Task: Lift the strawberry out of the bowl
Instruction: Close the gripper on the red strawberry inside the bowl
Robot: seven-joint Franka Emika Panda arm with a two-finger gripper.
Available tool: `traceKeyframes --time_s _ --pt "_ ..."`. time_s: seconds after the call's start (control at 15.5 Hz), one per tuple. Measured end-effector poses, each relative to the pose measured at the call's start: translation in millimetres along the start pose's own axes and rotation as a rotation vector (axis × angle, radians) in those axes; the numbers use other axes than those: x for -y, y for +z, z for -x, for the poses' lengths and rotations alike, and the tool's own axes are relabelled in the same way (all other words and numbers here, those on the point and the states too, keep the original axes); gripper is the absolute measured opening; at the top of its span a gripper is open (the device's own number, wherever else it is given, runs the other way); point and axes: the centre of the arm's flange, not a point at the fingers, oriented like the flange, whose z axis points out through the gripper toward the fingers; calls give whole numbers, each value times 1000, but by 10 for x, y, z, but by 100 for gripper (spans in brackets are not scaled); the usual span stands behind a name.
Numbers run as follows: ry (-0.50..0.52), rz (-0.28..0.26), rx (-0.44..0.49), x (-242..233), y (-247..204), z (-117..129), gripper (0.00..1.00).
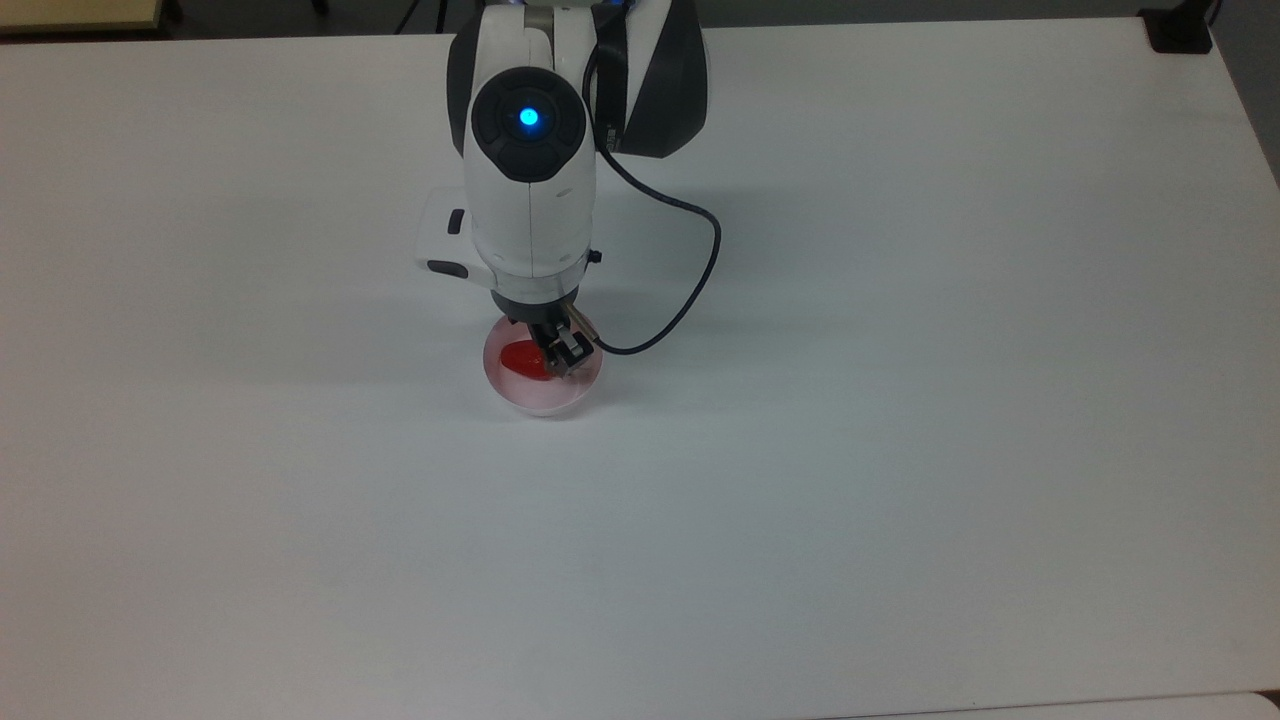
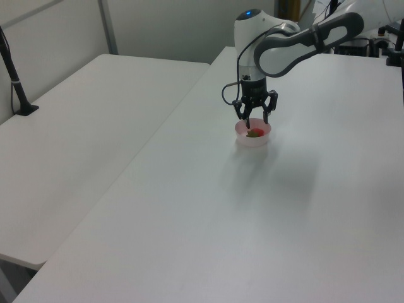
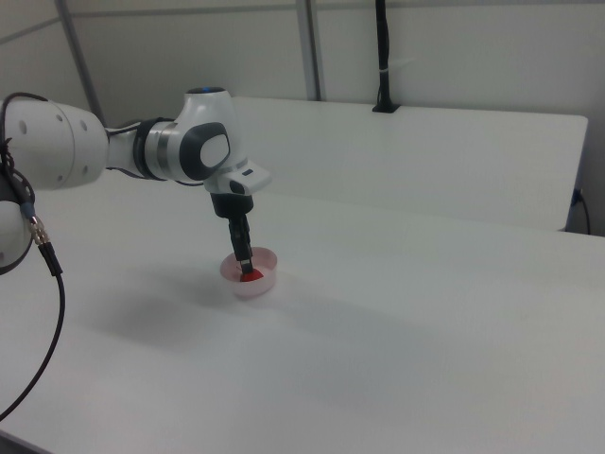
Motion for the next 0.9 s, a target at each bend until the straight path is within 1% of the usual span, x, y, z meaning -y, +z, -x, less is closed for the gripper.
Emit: traceKeyframes --time_s 0.19,0.64,0.9 --pt "18 -5 -4 19 81 -7 62" --pt "21 -6 -6 63 243 2 62" --pt "26 -7 -8 103 338 29 68"
